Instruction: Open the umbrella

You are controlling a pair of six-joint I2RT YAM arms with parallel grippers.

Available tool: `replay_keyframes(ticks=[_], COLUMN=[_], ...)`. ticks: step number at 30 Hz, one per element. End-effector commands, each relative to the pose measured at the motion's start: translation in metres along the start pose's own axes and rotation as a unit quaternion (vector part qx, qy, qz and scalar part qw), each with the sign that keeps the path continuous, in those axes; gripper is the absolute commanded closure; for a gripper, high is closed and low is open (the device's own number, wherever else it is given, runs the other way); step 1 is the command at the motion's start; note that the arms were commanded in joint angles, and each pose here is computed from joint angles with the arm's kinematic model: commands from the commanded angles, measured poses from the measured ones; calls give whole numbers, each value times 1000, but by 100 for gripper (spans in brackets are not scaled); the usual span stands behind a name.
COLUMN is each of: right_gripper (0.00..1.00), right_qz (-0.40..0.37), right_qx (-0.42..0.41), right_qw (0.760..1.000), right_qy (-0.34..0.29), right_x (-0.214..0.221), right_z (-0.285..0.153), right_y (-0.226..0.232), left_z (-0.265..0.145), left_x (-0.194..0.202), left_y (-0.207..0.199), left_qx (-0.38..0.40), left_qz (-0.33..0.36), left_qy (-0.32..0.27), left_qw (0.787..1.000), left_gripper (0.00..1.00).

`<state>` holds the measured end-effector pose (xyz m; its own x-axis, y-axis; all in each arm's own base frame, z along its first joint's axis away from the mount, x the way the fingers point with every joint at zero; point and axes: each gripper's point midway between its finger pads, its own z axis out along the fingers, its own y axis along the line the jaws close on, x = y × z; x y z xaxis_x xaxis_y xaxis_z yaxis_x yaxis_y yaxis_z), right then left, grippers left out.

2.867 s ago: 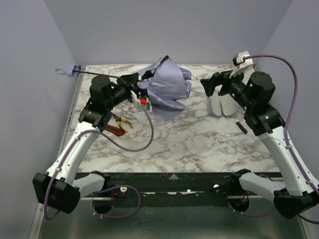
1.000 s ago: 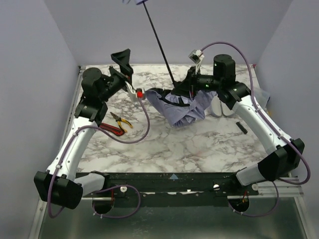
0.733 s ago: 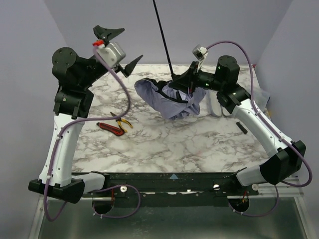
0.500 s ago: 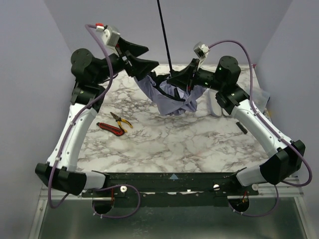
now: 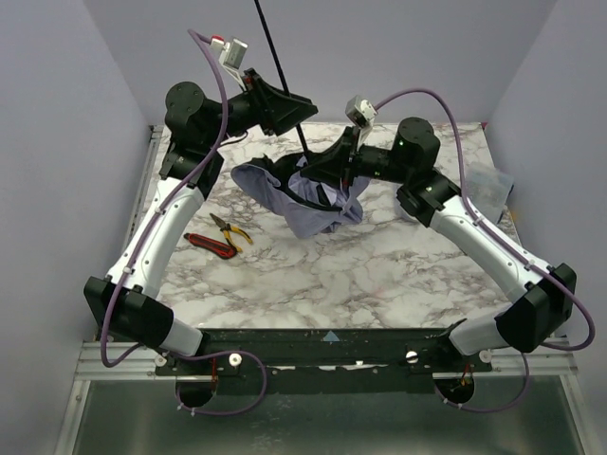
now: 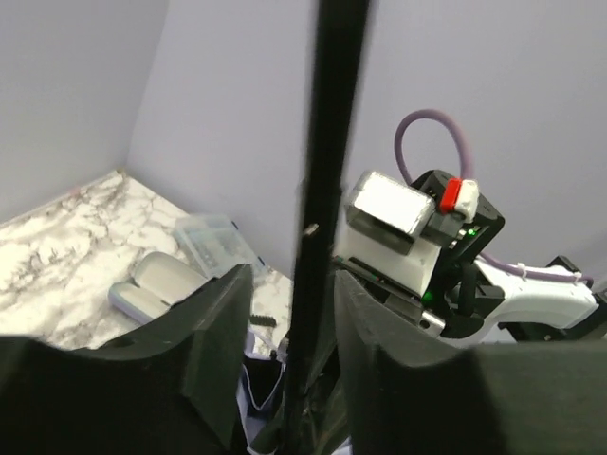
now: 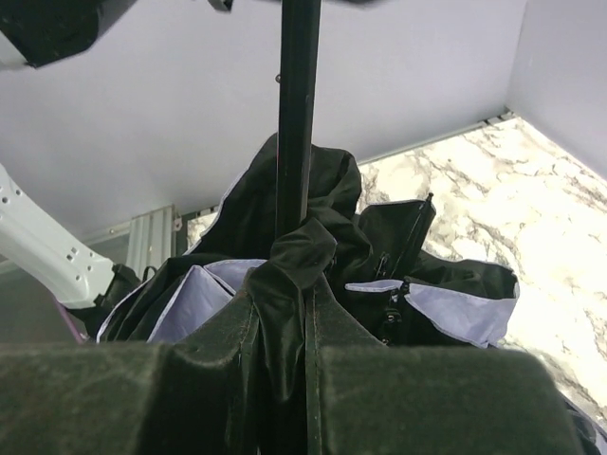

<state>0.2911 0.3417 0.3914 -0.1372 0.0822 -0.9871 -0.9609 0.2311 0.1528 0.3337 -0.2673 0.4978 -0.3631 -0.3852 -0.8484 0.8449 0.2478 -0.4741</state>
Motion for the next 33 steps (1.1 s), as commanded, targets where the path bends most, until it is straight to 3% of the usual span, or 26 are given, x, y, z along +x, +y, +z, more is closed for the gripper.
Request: replay_keyframes(ticks=[1,3,4,5,7,9,11,17,19,23,25,27,30,32,33], right_gripper=[100,100,100,92,54,23,2,0,0,1,5,15,30,38,41], right_qz=[-42,-44,-46,-45,-36,-19,7,18,18,24,25,8,-12,-19,-17], right_qx=[3,6,9,15,24,37,44,148,197,258,267,255,220,201,193], right_qw=[999,999,998,998,999,999,999,989,980,966,963,967,975,979,980], right_qy=[-29,-29,-30,-29,-21,-4,18,24,17,3,4,12,26,40,46], right_x=[-17,-17,-17,-17,-15,-8,0,-2,-7,-12,-11,-10,-2,5,9], right_z=[-4,-6,-7,-9,-14,-20,-29,-61,-75,-106,-115,-117,-116,-115,-114], right_y=[6,6,6,6,7,8,14,-2,-17,-45,-51,-45,-32,-27,-26], left_z=[4,4,5,4,2,0,-1,-8,-1,9,6,6,7,6,9], left_x=[-14,-14,-14,-14,-18,-25,-30,-48,-29,49,67,57,-1,-29,-20], left_y=[-21,-22,-21,-21,-19,-16,-2,47,38,-38,-61,-52,0,20,7], left_qx=[39,45,44,43,34,21,-5,-105,-81,68,108,85,-13,-50,-13], left_qz=[14,17,19,29,77,153,246,473,512,466,436,424,405,424,440], left_qy=[-12,-8,-5,-3,-3,-1,4,18,35,67,68,59,13,9,27], left_qw=[999,999,999,999,996,988,969,874,855,880,891,900,914,904,897], left_gripper=[68,95,100,100,100,100,100,100,100,100,100,100,100,100,100])
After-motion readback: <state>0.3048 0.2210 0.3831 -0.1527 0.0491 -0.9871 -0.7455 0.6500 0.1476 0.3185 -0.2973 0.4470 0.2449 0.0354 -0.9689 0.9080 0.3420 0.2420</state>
